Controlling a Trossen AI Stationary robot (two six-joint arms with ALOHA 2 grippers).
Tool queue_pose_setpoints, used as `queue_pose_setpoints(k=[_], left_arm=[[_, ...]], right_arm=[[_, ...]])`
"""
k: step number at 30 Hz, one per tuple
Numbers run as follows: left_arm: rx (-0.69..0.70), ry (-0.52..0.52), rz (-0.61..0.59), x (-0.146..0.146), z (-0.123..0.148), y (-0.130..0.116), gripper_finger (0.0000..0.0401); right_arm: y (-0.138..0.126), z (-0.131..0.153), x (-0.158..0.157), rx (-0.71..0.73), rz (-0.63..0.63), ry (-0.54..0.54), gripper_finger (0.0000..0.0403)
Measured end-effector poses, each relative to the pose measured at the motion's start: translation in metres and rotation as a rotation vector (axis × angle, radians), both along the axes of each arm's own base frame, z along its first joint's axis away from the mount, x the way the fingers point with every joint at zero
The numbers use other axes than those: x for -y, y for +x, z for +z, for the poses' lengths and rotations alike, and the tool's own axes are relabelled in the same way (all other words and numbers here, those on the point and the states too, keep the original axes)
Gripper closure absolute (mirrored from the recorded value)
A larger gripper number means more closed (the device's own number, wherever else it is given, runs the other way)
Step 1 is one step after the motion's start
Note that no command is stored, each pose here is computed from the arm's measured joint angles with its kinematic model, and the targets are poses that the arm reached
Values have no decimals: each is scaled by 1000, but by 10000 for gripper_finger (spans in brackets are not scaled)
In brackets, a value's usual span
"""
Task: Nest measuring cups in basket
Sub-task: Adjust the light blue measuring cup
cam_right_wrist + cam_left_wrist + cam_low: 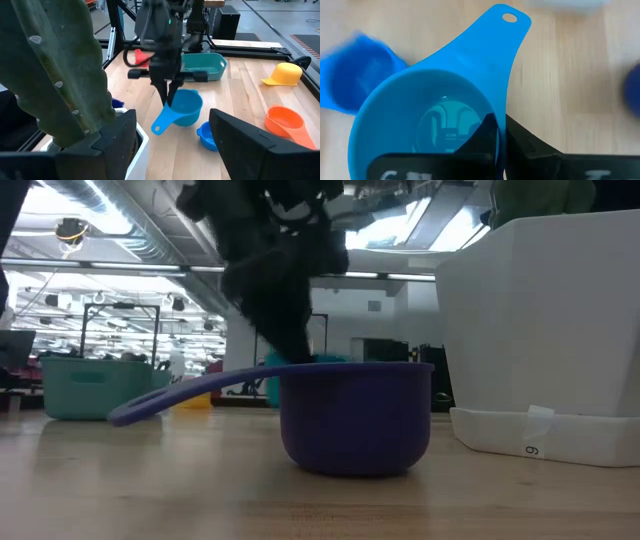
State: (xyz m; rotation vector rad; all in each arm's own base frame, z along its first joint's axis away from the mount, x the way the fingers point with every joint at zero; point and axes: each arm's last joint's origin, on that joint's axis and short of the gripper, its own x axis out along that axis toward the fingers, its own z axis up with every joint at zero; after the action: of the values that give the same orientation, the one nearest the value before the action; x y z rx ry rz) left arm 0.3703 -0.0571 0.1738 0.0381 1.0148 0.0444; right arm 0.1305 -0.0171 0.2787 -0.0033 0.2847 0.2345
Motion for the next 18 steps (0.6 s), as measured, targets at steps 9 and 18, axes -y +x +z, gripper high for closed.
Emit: queue_pose_setpoints(k=[9,18], left_arm=[[3,-14,22,0,-4,2,380],[3,-23,44,0,-4,2,331]], right_arm=[[0,0,0,-1,0,1,147],[0,0,0,-1,0,1,147]])
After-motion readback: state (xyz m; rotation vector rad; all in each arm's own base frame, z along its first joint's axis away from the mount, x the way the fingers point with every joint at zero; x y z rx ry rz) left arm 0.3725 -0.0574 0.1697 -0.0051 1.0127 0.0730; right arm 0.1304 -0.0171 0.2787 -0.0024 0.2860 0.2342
